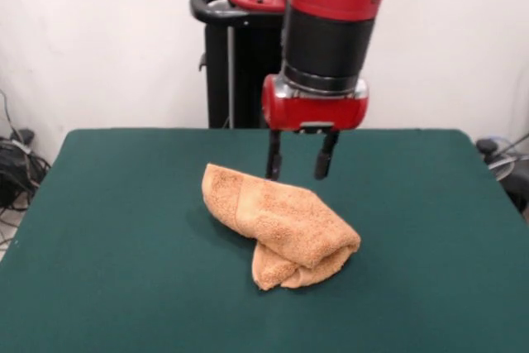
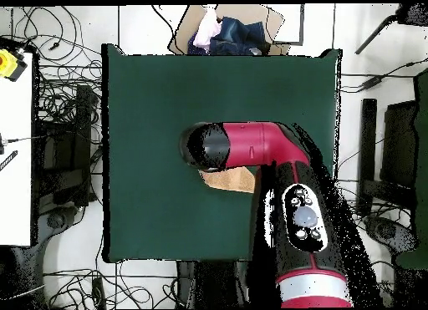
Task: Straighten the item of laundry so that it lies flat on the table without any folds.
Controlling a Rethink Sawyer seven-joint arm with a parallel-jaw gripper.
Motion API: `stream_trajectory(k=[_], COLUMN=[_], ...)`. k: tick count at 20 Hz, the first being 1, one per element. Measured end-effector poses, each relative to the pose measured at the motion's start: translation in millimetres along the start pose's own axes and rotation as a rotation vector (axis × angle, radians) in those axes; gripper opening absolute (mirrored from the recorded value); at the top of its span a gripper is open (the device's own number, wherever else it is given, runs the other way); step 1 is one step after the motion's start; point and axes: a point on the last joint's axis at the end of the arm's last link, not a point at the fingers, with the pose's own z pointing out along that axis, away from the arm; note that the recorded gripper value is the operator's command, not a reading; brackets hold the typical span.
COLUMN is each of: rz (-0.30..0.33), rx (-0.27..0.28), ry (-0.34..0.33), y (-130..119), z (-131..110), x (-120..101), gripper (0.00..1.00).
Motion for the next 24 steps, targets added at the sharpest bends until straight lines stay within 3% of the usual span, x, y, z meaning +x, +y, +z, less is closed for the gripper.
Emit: stream_trajectory(k=[13, 18, 24], rz=[0.046, 0.002, -0.084], rx=[0.036, 0.060, 0.082], ry=[0.011, 0.032, 0.063], y=[-63.8, -65.3, -48.9], z=[24.9, 40.9, 72.0], x=[9.2, 17.2, 26.5], gripper=[1.00, 1.00, 1.00])
